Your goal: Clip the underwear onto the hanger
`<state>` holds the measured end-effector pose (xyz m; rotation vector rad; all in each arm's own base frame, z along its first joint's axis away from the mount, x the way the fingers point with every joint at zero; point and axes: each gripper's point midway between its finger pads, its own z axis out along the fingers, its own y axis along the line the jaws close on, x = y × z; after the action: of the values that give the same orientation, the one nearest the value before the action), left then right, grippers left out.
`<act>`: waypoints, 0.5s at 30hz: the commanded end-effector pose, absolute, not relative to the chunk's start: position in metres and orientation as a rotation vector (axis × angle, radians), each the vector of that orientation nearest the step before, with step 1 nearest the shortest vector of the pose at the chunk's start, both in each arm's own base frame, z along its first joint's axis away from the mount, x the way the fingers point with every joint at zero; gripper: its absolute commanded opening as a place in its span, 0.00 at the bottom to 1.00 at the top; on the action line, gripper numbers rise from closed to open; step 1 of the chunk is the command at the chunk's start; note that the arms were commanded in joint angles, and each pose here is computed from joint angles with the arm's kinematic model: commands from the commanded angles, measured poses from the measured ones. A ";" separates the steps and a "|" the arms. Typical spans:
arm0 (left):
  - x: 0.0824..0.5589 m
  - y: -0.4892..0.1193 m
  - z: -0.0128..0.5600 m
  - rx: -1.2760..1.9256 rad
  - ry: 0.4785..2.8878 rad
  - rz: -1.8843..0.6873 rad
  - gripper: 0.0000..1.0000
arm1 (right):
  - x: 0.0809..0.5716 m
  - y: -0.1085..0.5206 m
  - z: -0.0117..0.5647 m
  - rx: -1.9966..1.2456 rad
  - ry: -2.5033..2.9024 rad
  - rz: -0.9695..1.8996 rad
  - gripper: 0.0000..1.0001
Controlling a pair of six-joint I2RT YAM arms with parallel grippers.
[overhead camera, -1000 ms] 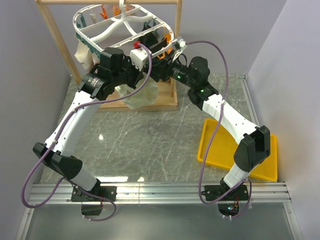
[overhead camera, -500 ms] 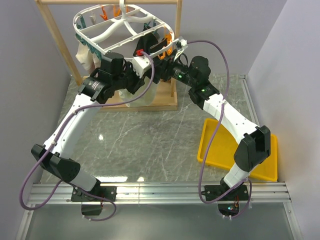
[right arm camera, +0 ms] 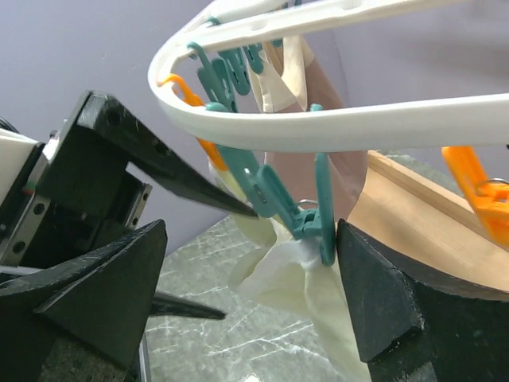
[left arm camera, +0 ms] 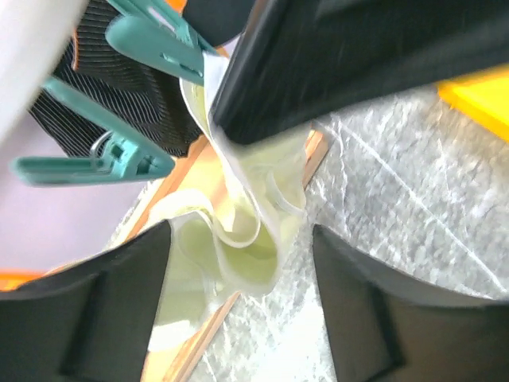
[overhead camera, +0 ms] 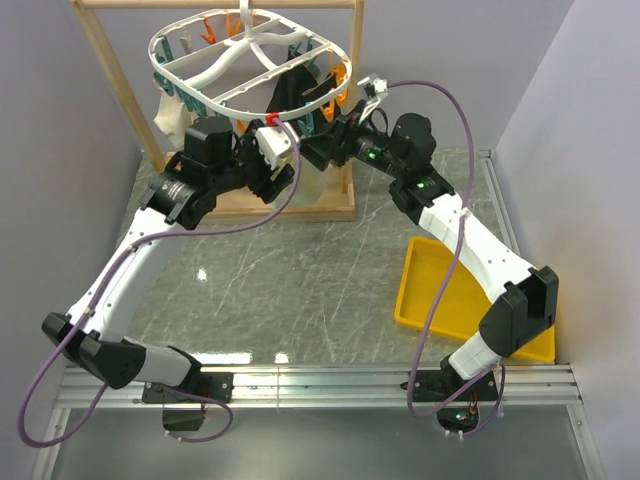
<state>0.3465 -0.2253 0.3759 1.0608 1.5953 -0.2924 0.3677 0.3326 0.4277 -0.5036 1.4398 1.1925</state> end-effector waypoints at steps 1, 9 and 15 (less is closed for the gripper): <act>0.327 -0.229 0.417 1.015 1.449 -0.347 0.78 | 0.355 0.310 0.453 -0.493 1.382 1.150 0.94; 0.299 -0.217 0.445 0.872 1.392 -0.425 0.99 | 0.341 0.277 0.462 -0.486 1.384 1.060 0.96; 0.284 -0.204 0.444 0.752 1.440 -0.468 0.99 | 0.319 0.253 0.452 -0.497 1.407 0.985 0.97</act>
<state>0.2924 -0.2085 0.4290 0.8647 1.4495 -0.4165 0.3336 0.2695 0.4459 -0.4816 1.4305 1.0488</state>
